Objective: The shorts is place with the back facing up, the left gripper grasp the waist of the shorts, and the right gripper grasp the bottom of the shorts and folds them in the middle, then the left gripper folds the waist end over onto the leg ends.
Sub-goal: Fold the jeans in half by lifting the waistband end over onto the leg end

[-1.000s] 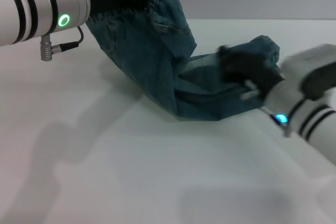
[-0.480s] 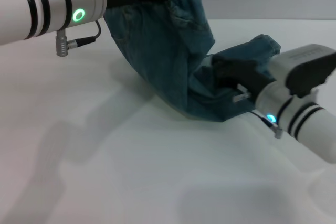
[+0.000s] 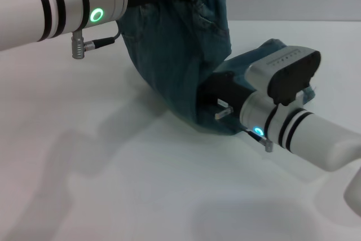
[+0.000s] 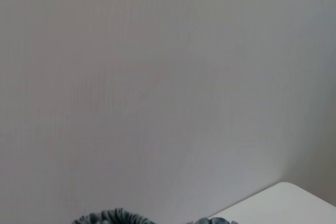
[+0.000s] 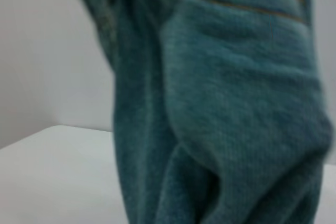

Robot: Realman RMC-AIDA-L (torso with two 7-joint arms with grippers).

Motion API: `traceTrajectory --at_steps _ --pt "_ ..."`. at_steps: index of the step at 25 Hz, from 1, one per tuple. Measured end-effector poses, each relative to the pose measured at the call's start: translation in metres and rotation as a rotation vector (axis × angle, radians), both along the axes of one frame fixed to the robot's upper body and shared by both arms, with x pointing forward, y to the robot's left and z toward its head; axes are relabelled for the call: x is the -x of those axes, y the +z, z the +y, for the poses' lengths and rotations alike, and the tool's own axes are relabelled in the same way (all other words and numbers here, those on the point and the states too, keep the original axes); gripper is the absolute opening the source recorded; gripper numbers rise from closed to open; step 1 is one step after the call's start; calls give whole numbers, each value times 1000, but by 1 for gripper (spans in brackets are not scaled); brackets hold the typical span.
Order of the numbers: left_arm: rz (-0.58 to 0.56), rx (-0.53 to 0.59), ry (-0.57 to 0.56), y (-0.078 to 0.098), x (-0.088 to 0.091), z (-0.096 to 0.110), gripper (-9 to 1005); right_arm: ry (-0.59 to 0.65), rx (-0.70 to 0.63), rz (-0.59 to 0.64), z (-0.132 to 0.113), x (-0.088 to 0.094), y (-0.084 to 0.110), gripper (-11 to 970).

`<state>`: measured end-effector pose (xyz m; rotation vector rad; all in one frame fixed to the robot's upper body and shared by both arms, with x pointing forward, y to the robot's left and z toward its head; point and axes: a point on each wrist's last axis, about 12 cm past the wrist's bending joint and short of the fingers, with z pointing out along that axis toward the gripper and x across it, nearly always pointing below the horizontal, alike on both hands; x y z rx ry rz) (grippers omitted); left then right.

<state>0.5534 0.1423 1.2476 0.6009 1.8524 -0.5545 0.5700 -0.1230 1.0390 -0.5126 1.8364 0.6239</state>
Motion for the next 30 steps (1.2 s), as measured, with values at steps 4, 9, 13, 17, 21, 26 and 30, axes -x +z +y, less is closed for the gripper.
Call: traceTrajectory --at_steps 4,9,13,17,21,26,30 --pt "0 4 -2 0 0 -1 89 50 4 3 13 -1 4 -1" --pt "20 3 2 -8 -2 -1 88 21 26 23 8 -3 1 -1" --pt "44 -4 9 -17 -5 -1 87 -113 25 24 -29 -2 -8 -1" --pt "54 -5 4 -25 -5 -5 86 -268 13 -24 -73 6 -13 -1" --pt "59 -5 -12 -34 -6 -14 86 -447 -48 -94 -125 22 -10 -2" --pt "76 17 -44 -49 -7 -31 86 -545 -52 -128 -157 37 -6 -2" --pt "93 30 -80 -60 -6 -47 85 -649 -33 -166 -185 55 -2 -2"
